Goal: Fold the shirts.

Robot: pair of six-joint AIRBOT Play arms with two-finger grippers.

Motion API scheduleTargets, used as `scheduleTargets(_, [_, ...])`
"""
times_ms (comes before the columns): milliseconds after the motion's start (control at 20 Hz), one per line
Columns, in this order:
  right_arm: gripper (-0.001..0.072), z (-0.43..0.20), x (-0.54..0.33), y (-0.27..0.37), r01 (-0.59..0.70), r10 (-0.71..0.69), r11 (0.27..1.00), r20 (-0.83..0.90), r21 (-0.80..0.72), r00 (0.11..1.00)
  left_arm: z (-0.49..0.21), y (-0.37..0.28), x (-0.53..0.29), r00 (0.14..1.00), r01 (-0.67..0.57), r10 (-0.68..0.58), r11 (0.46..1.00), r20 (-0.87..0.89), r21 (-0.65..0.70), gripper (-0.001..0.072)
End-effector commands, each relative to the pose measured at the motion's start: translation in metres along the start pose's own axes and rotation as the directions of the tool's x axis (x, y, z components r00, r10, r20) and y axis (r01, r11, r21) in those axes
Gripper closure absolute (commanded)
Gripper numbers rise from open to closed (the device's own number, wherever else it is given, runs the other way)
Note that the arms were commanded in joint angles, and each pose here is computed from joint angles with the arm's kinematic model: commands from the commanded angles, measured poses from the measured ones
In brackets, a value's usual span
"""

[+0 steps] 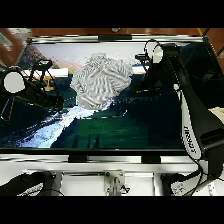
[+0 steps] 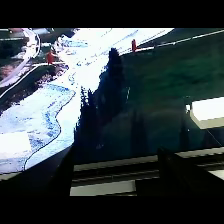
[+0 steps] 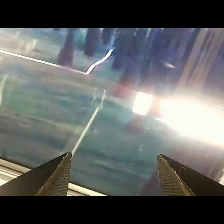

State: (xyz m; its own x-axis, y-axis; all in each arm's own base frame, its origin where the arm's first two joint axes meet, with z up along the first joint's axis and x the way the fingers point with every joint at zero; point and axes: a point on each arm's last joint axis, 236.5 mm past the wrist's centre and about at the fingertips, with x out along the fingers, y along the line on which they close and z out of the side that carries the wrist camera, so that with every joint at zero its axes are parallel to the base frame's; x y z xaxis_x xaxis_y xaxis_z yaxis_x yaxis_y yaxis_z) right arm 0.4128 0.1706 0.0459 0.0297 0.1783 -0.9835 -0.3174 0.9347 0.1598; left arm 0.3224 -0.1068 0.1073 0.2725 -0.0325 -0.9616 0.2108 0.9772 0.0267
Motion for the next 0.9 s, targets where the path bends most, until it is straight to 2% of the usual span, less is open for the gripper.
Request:
scheduleTargets(0, [0.0056, 0.000, 0.000, 0.000, 0.000, 0.000, 1.000, -0.001, 0.000, 1.000, 0.000, 0.000, 0.000, 1.000, 0.000, 0.000, 1.000, 0.001, 0.001, 0.0105])
scheduleTargets(550, [0.0056, 0.000, 0.000, 0.000, 0.000, 0.000, 1.000, -0.001, -0.001, 1.000, 0.000, 0.000, 0.000, 1.000, 0.000, 0.000, 1.000, 0.001, 0.000, 0.0105])
scheduleTargets(600, [0.0056, 0.000, 0.000, 0.000, 0.000, 0.000, 1.000, 0.000, -0.001, 1.000, 0.000, 0.002, 0.000, 1.000, -0.009, 0.009, 0.999, 0.003, 0.043, 0.0105])
scheduleTargets(700, [0.0056, 0.000, 0.000, 0.000, 0.000, 0.000, 1.000, -0.001, -0.001, 1.000, 0.003, 0.011, 0.000, 0.999, -0.041, 0.039, 0.974, 0.014, 0.225, 0.0105])
scheduleTargets(850, [0.0056, 0.000, 0.000, 0.000, 0.000, 0.000, 1.000, -0.001, 0.000, 1.000, 0.006, 0.010, 0.000, 0.999, -0.040, 0.035, 0.969, 0.025, 0.243, 0.0104])
